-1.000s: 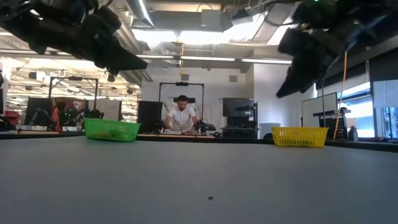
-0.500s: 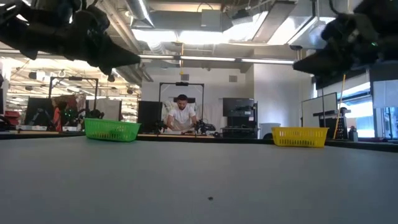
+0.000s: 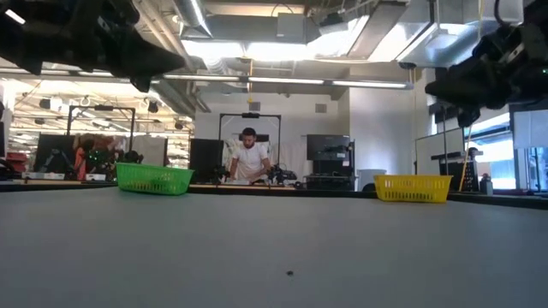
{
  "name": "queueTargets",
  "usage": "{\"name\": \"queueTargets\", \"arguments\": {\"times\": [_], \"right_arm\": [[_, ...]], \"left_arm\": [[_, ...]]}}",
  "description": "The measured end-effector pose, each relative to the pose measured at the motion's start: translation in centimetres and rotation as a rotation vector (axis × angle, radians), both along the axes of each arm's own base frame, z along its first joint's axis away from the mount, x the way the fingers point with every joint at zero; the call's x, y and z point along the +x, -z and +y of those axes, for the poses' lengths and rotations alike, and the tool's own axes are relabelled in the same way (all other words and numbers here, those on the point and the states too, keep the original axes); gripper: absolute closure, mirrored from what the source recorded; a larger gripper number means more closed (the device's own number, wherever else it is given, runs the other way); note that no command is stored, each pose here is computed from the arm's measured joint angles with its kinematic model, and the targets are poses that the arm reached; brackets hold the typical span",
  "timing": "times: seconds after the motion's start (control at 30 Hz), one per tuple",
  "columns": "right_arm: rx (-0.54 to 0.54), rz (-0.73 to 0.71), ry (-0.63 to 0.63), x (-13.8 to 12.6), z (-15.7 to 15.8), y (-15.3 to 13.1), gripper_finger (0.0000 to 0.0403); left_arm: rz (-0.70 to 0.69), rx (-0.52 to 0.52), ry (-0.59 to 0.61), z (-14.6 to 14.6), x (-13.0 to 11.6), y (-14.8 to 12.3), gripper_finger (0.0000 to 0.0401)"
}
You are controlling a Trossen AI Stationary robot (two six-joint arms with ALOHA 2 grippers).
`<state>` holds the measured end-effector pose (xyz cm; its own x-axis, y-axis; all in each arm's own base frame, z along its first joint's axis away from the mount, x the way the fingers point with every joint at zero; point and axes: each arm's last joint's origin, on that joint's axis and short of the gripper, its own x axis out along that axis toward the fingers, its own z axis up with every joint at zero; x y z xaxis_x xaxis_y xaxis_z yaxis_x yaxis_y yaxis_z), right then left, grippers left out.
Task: Sort produce into baskets
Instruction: Return to Home Position
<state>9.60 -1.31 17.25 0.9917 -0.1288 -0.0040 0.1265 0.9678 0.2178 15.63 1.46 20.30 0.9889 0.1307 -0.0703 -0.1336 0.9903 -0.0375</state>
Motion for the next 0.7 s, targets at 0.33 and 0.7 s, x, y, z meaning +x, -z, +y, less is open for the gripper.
{"name": "queueTargets", "arguments": {"times": [0.33,0.7], "right_arm": [[0.043,-0.033,-0.018,0.0,0.1,0.2,0.0377],[0.006,-0.022,-0.019,0.0,0.1,0.3,0.0377]], "left_arm": [[-0.051,-0.096,-0.01,-0.2,-2.3,3.0,0.0396],[-0.105,-0.079,-0.012,-0.5,-4.6,3.2,0.0396]]}}
